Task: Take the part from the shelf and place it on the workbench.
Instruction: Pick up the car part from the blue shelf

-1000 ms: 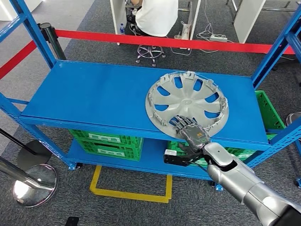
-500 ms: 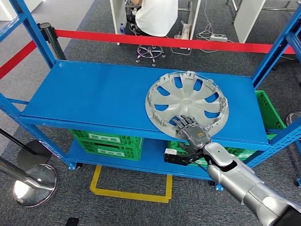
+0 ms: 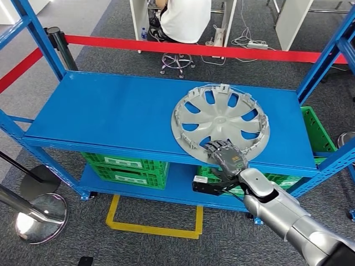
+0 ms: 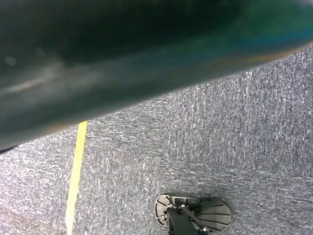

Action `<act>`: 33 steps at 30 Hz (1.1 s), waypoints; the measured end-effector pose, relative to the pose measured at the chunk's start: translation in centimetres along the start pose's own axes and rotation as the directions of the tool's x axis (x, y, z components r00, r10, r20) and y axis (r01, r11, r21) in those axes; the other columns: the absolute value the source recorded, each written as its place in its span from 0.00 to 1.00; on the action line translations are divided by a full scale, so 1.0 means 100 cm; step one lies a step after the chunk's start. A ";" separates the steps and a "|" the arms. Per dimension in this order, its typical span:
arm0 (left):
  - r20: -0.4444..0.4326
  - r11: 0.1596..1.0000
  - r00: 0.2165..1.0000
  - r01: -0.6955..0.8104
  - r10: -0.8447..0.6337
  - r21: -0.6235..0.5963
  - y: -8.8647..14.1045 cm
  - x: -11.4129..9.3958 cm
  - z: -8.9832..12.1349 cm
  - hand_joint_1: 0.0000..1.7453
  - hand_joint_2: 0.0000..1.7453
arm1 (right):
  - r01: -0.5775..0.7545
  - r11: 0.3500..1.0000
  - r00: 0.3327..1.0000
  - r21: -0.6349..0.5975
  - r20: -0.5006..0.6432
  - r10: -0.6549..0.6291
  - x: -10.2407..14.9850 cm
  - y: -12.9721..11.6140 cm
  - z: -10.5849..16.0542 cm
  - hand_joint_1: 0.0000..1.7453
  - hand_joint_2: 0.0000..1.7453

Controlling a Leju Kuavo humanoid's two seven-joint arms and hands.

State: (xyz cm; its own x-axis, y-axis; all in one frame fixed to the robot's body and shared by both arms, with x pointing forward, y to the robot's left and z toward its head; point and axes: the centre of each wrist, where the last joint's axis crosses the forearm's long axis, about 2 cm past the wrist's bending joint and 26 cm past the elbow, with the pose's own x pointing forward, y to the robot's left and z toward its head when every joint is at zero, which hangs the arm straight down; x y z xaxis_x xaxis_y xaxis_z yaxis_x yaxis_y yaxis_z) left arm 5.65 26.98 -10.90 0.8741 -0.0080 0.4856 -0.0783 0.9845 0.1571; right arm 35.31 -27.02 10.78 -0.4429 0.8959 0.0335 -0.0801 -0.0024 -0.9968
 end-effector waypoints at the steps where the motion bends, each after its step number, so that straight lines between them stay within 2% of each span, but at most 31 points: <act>1: 0.000 1.000 1.000 -0.001 0.001 0.000 0.000 0.000 0.000 0.00 0.00 | -0.002 1.000 1.000 0.000 0.000 0.002 0.000 0.000 0.000 1.00 1.00; 25: 0.009 1.000 1.000 0.001 -0.001 0.002 -0.002 -0.002 0.001 0.00 0.00 | -0.004 1.000 0.999 -0.025 0.034 0.004 0.010 -0.003 0.001 1.00 1.00; 29: 0.065 1.000 0.998 0.002 -0.003 0.009 -0.002 -0.002 0.001 0.00 0.00 | 0.042 0.994 0.998 -0.101 0.056 -0.037 0.019 0.004 0.013 1.00 1.00; 33: 0.129 1.000 0.992 0.002 -0.004 0.013 -0.002 -0.003 0.002 0.00 0.00 | 0.141 0.939 0.988 -0.315 0.113 -0.110 0.037 0.002 0.035 1.00 1.00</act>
State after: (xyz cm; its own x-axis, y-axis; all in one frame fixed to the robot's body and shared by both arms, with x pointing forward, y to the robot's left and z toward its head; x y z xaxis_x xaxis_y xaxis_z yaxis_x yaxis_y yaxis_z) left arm 5.34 26.76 -10.92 0.8053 -0.0343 0.5919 -0.0824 0.9822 0.1690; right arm 30.51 -25.24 10.95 -0.5294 0.8348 0.1509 0.1440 0.2637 -0.9538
